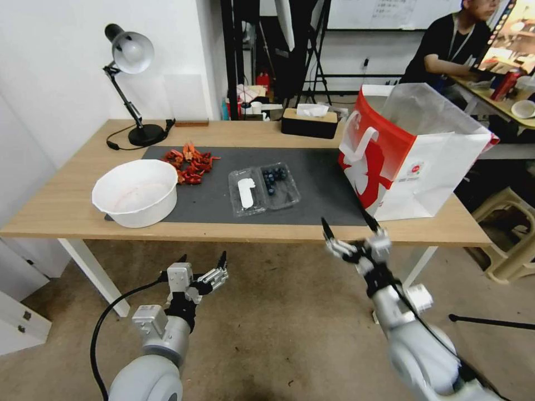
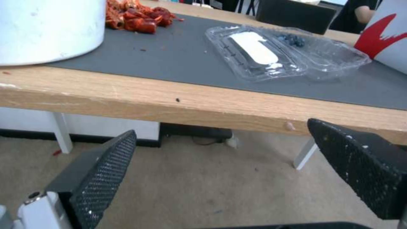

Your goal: Close the takeout container lid, then place the container into the takeout bag.

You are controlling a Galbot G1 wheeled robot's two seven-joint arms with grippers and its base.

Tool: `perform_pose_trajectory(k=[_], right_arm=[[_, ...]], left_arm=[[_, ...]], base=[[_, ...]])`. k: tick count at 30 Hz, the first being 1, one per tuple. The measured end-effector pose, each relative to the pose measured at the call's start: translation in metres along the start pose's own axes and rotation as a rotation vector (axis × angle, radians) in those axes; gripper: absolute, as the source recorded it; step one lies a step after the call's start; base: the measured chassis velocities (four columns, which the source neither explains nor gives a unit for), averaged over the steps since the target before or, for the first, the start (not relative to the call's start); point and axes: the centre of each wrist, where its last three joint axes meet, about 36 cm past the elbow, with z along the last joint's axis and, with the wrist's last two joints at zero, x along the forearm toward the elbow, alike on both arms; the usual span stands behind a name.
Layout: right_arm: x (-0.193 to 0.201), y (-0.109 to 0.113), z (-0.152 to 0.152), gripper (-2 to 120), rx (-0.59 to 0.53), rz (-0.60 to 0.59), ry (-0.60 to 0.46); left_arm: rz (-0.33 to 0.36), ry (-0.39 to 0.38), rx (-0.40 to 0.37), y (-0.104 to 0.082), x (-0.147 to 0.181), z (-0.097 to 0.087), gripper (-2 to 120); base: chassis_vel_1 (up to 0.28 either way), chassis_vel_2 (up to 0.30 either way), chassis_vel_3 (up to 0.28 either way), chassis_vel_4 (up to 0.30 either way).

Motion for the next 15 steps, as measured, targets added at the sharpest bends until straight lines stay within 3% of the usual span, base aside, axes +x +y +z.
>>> perform_pose_trajectory(k=[4,15], right_arm=[[0.032,0.010,0.011,100,-0.025,0.014,0.037],[0.046,0.022,0.018,100,-0.052,0.037,0.064]], left_arm=[[0.007,0.001,0.003,-0.001,0.000,0.000,100],[0.015,0.002,0.006,0.001,-0.001,0.001,100]], base=[[0.000,0.000,0.000,0.000],[0.000,0.000,0.000,0.000]])
